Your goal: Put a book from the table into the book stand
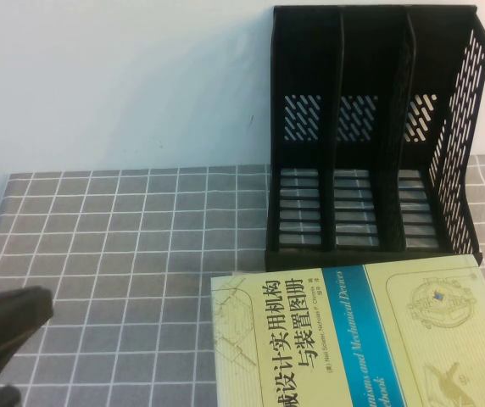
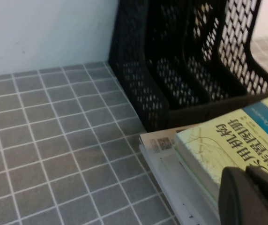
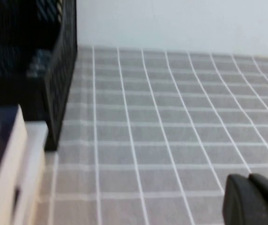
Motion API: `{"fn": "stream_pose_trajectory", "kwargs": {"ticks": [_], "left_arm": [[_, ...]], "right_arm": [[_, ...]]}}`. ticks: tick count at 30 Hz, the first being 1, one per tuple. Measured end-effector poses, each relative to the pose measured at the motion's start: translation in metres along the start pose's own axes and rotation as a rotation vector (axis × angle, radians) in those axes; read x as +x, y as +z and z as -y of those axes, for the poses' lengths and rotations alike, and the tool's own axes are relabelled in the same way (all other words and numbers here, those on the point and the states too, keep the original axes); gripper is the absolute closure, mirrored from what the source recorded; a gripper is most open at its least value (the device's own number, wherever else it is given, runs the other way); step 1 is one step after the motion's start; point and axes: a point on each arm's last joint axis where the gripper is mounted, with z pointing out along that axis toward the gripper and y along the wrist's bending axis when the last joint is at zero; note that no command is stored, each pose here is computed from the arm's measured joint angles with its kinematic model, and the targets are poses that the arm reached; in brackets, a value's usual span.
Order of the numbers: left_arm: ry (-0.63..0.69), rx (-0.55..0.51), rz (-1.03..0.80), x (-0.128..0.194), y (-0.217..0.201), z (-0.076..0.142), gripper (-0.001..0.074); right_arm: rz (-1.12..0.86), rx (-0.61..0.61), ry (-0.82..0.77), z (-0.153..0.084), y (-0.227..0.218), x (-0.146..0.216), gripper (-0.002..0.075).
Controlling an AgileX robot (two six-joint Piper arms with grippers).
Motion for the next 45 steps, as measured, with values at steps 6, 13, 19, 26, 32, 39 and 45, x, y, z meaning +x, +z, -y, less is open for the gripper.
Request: {"fn": "stream_pose_trajectory", "kwargs": {"ticks": [6, 13, 19, 26, 32, 39, 45], "left_arm": [[0.036, 0.029, -0.081, -0.028, 0.015, 0.001, 0.0737], [-0.011, 0.031, -0.2, -0.029, 0.043, -0.009, 0.0737], [-0.064, 0.009, -0.199, -0.03, 0.047, -0.016, 0.0737], [-0.112, -0.037, -0.174, -0.033, 0.046, -0.025, 0.0737], [-0.135, -0.005, -0.22, -0.031, 0.047, -0.023, 0.0737], [-0.161, 0.029, -0.311, -0.025, 0.055, -0.024, 0.0737], [-0.159, 0.045, -0.327, -0.026, 0.053, -0.022, 0.0737]], "right_arm": [[0.201, -0.09, 0.32, -0.005, -0.002, -0.019, 0.0729], [0.25, -0.169, 0.595, -0.008, -0.004, -0.026, 0.0729], [0.184, -0.217, 0.568, -0.012, -0.012, -0.035, 0.0729], [0.282, -0.227, 0.396, -0.008, -0.035, -0.07, 0.0729], [0.264, -0.206, 0.281, -0.004, -0.034, -0.102, 0.0729], [0.151, -0.276, 0.206, -0.007, -0.022, -0.13, 0.0729], [-0.083, -0.335, 0.068, -0.014, -0.003, -0.146, 0.0729]]}}
